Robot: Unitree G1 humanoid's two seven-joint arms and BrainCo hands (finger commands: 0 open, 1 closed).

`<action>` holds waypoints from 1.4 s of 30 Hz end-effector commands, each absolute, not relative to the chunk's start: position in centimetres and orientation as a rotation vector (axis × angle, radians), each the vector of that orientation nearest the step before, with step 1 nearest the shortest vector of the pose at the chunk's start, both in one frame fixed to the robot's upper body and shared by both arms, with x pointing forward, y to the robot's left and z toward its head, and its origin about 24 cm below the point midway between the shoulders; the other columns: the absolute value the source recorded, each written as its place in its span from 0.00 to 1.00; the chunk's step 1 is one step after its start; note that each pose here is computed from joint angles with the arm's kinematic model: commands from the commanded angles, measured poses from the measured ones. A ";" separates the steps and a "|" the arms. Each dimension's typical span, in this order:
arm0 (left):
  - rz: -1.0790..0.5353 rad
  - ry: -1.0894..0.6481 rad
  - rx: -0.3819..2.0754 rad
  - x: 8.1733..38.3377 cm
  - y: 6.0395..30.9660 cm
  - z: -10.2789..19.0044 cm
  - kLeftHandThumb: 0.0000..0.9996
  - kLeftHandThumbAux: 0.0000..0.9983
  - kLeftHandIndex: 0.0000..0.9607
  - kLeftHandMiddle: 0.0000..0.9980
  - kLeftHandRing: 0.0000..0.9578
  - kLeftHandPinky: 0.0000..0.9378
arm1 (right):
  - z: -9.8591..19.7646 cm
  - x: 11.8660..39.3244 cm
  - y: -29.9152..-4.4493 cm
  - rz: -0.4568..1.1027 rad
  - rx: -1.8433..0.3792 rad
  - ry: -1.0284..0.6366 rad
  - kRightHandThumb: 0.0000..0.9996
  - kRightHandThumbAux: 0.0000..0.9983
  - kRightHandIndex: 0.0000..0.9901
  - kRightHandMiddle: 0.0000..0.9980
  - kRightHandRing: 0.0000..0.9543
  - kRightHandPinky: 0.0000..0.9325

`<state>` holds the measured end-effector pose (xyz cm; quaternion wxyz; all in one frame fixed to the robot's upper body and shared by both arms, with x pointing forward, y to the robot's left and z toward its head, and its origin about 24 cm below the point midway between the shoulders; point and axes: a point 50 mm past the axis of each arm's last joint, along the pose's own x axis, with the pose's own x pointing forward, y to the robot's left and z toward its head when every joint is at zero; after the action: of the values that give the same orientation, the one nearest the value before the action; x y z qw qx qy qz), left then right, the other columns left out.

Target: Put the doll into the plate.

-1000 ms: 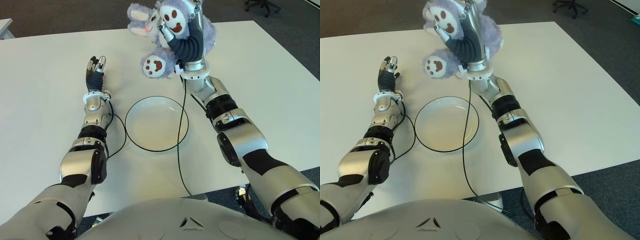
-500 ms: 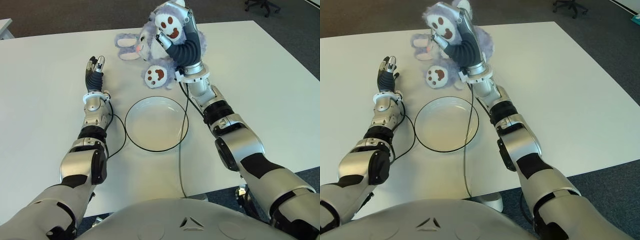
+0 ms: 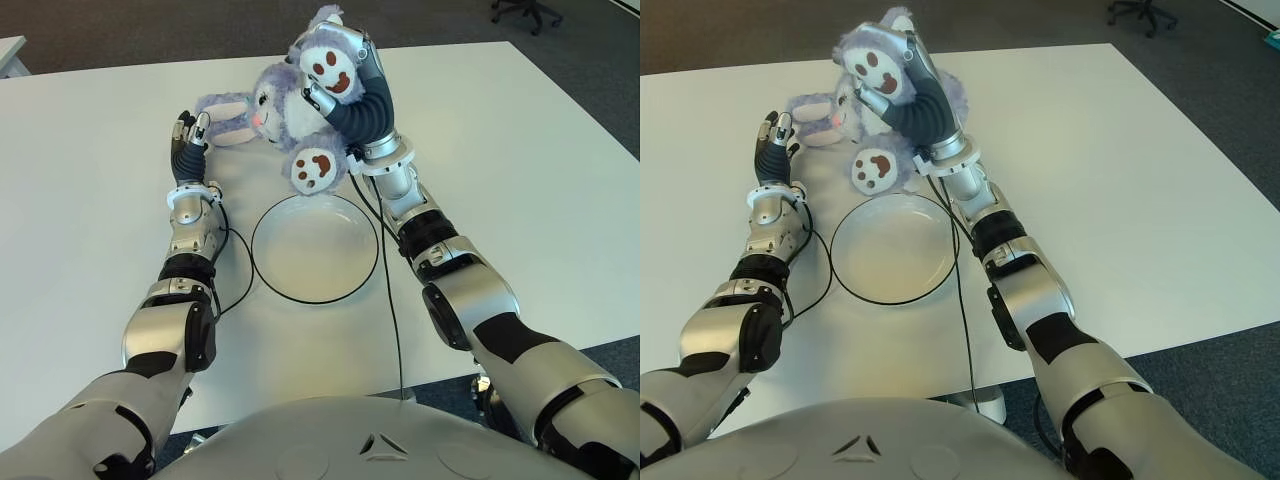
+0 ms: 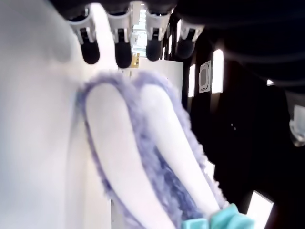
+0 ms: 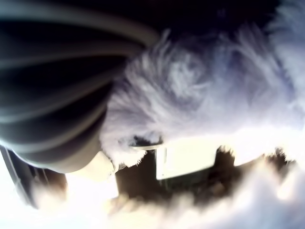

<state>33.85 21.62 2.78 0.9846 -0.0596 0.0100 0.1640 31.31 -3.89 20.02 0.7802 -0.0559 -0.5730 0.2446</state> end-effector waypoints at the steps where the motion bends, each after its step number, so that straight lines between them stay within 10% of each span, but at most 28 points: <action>1: 0.333 0.279 -0.157 30.5 21.2 -3.2 0.00 0.42 0.00 0.07 0.09 0.09 | 19.8 31.1 -3.9 0.613 -0.096 -1.201 0.72 0.71 0.44 0.90 0.93 0.95; 42: 0.294 0.289 -0.174 30.4 21.2 -3.5 0.00 0.39 0.00 0.02 0.02 0.00 | 18.5 29.5 -4.1 0.803 0.028 -1.165 0.74 0.71 0.44 0.84 0.88 0.90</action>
<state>34.15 22.09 2.31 0.9871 -0.0671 0.0253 0.1430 29.61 -4.18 19.00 0.7537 0.0063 -0.5427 0.3706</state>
